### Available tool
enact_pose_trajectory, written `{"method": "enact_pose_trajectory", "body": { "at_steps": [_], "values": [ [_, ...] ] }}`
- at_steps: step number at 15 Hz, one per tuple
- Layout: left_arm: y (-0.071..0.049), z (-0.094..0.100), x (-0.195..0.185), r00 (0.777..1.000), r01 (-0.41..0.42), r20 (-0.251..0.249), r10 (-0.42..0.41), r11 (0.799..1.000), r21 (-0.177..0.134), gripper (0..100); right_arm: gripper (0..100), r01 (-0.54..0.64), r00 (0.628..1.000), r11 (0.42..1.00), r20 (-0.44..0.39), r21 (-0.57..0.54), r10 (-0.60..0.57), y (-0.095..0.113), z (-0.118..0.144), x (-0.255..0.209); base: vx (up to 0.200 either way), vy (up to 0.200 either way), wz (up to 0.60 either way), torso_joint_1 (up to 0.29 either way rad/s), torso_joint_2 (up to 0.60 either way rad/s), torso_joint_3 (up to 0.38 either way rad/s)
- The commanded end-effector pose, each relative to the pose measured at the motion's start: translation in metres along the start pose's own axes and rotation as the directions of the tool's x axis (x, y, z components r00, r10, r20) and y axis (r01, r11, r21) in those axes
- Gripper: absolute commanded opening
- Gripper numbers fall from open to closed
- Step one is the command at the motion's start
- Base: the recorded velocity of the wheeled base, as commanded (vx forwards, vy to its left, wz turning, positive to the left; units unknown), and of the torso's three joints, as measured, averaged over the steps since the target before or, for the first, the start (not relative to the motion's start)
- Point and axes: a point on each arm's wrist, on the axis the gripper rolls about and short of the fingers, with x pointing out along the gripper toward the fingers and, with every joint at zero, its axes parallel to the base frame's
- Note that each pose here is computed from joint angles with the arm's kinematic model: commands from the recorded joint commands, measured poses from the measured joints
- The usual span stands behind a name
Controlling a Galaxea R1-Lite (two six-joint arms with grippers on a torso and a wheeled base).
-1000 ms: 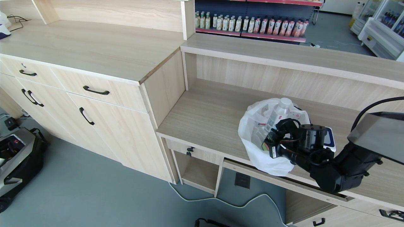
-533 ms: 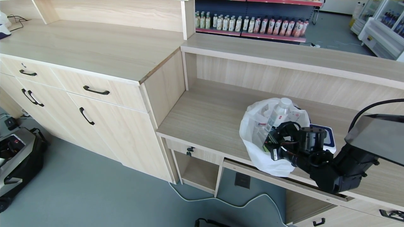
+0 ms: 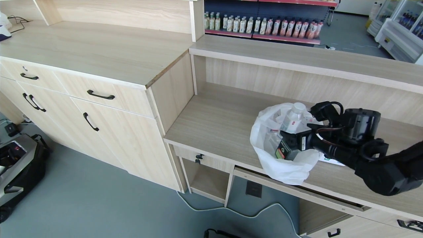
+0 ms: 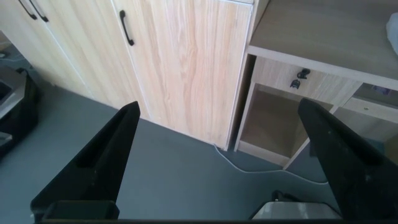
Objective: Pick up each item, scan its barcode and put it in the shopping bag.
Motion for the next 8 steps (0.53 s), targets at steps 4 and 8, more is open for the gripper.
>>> {"method": "enact_pose_trajectory", "body": {
  "at_steps": [4, 8],
  "values": [
    [0.000, 0.000, 0.000, 1.000, -0.001, 0.000, 0.001, 1.000, 0.000, 100, 100, 0.170, 0.981, 0.977, 0.114, -0.126, -0.156, -0.026, 0.047, -0.166, 0.000, 0.000, -0.15, 0.001, 0.00, 0.002],
    [0.000, 0.000, 0.000, 1.000, 0.000, 0.001, 0.000, 1.000, 0.000, 100, 100, 0.306, 0.949, 0.947, 0.112, -0.101, -0.295, -0.041, 0.055, -0.203, 0.000, 0.000, -0.60, -0.144, 0.25, 0.113]
  ]
}}
